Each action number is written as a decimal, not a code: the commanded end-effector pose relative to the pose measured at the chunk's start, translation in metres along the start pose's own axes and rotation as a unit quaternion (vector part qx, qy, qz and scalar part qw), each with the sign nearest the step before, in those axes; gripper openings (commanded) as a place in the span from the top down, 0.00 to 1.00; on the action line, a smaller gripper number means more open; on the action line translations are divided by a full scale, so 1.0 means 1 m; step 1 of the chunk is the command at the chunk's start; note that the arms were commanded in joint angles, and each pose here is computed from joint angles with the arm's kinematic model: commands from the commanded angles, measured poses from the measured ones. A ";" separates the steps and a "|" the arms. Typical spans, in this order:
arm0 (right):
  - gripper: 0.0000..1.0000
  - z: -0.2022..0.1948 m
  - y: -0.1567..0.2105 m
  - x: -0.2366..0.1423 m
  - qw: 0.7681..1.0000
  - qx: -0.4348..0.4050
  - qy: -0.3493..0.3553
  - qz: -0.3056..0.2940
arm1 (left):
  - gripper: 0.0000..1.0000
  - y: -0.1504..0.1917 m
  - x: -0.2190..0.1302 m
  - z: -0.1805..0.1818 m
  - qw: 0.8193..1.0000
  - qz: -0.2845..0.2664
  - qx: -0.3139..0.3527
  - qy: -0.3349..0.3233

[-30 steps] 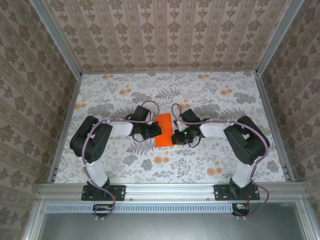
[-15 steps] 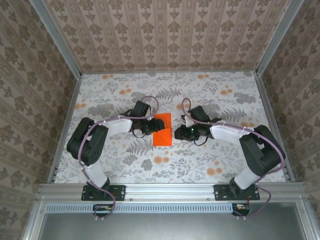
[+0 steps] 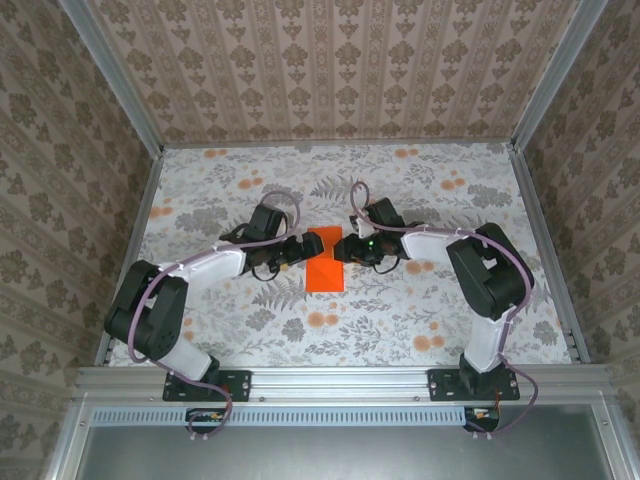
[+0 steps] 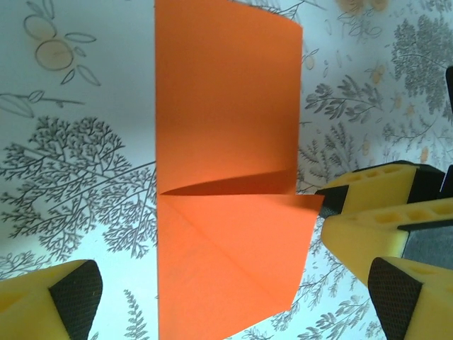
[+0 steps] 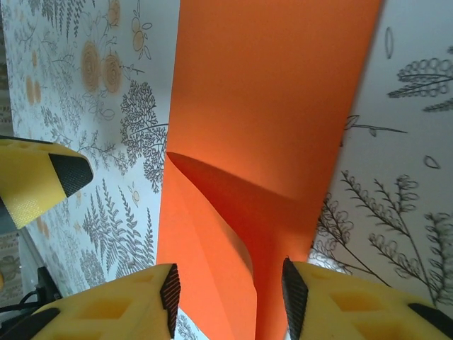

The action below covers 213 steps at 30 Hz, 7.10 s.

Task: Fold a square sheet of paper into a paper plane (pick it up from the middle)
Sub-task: Fold the triangle a second time at the center of the table, then turn over the paper at the center of the table.

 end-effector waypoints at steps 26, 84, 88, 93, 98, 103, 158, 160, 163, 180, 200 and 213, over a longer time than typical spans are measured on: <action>0.93 -0.017 -0.018 -0.001 0.997 0.041 -0.062 -0.008 | 0.39 -0.001 0.035 -0.019 0.993 0.034 -0.028 0.112; 0.19 -0.026 -0.001 -0.165 0.952 0.018 0.144 -0.268 | 0.95 -0.045 -0.059 0.010 0.802 0.132 0.271 -0.516; 0.19 -0.030 -0.001 -0.164 0.952 0.024 0.150 -0.266 | 0.94 -0.036 -0.021 0.005 0.801 0.155 0.283 -0.504; 0.19 -0.033 -0.001 -0.163 0.952 0.030 0.156 -0.263 | 0.92 -0.019 0.023 -0.003 0.830 0.179 0.281 -0.447; 0.19 -0.038 0.002 -0.161 0.952 0.036 0.158 -0.258 | 0.88 -0.005 0.047 -0.016 0.862 0.186 0.271 -0.386; 0.19 -0.038 0.001 -0.156 0.956 0.041 0.151 -0.249 | 0.79 0.002 0.059 -0.024 0.890 0.190 0.260 -0.322; 0.82 -0.024 -0.003 0.036 0.988 0.109 0.112 -0.002 | 0.14 0.014 -0.011 0.062 0.983 0.082 -0.032 -0.162; 0.82 -0.024 -0.003 0.036 0.988 0.108 0.112 -0.001 | 0.08 0.018 -0.008 0.065 0.982 0.090 -0.036 -0.163; 0.82 -0.025 -0.002 0.036 0.988 0.109 0.113 0.000 | 0.07 0.021 -0.002 0.066 0.983 0.096 -0.042 -0.154; 0.82 -0.028 0.000 0.037 0.987 0.107 0.116 0.006 | 0.13 -0.014 0.002 0.002 0.997 0.032 0.015 0.072; 0.81 0.000 -0.022 -0.046 0.988 0.087 0.076 -0.107 | 0.13 -0.028 -0.023 -0.046 0.973 -0.006 0.090 0.212; 0.82 0.076 0.006 -0.047 0.990 -0.031 0.084 -0.113 | 0.10 -0.027 -0.036 0.041 0.998 -0.059 -0.029 0.008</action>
Point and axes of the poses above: each hand's point on the last joint's axis, 136 mm out from that joint toward the fingers, its own x axis out along the fingers, its own z axis along the line the jaws close on, y = z × x, the point moved 5 cm from there along -x, back along the fingers, and after that the axes turned 11 degrees about x, right-handed, at the moved point
